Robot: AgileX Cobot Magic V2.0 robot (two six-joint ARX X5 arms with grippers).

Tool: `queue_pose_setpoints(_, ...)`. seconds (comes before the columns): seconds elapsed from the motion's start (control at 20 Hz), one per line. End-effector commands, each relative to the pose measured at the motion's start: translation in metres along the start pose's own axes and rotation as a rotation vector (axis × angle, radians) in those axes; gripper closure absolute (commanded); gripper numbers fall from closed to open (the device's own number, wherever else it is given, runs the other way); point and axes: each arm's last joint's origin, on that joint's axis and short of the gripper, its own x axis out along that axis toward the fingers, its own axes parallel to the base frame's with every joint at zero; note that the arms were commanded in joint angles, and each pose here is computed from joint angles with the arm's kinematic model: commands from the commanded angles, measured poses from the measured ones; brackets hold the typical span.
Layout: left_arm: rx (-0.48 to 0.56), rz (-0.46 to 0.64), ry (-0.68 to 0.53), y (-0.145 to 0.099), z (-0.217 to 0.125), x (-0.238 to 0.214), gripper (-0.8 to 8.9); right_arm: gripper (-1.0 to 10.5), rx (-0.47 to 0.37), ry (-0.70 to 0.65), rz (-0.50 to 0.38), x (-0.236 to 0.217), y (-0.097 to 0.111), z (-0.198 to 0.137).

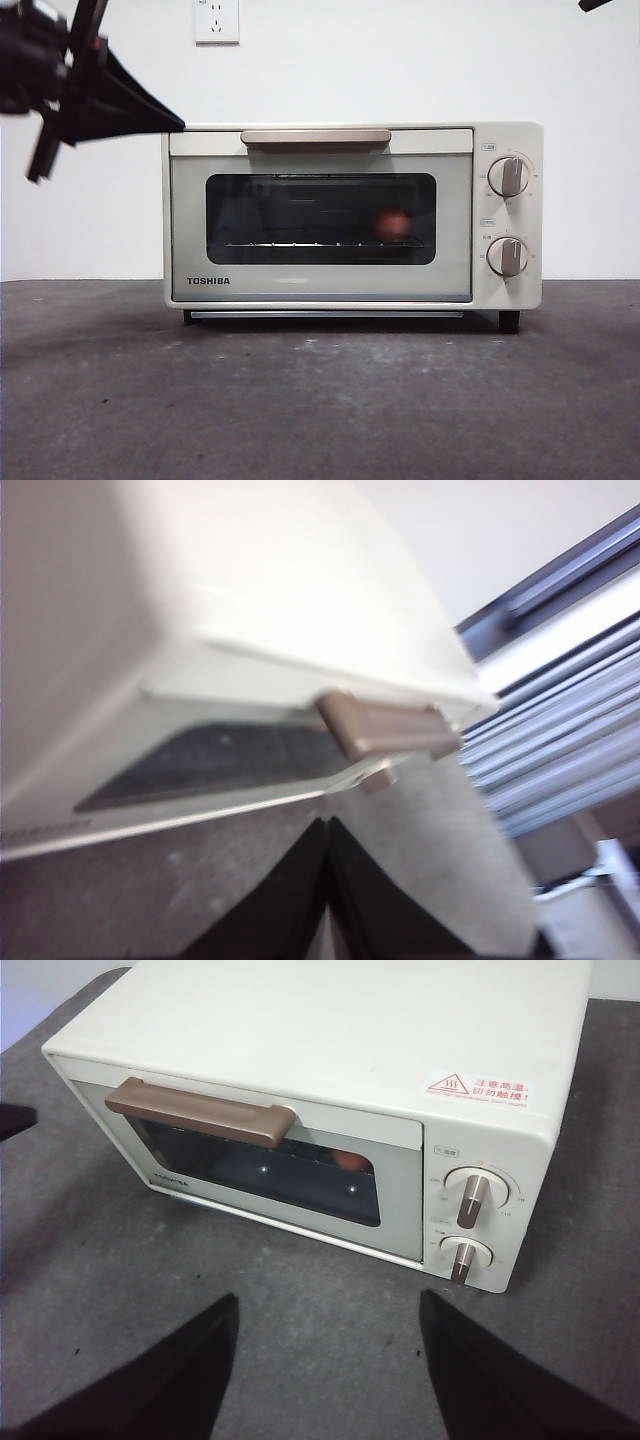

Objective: Eggoven

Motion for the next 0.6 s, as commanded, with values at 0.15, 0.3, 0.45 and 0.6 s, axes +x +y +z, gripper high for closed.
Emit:
queue_pose_setpoints(0.15,0.213,0.143,0.005,-0.04,-0.013,-0.02,8.08,6.9,-0.015,0.015,0.046,0.004,0.002,-0.002)
queue_pose_setpoints(0.3,0.255,0.197,-0.014,-0.057,-0.019,-0.032,8.08,7.4,-0.017,0.02,0.084,0.015,0.002,-0.013)
queue_pose_setpoints(0.45,0.298,0.244,-0.043,-0.071,-0.024,-0.044,8.08,8.3,-0.023,-0.001,0.136,0.029,0.002,-0.028)
queue_pose_setpoints(0.6,0.328,0.283,-0.056,-0.078,-0.029,-0.053,8.08,9.5,-0.033,-0.077,0.182,0.041,0.003,-0.044)
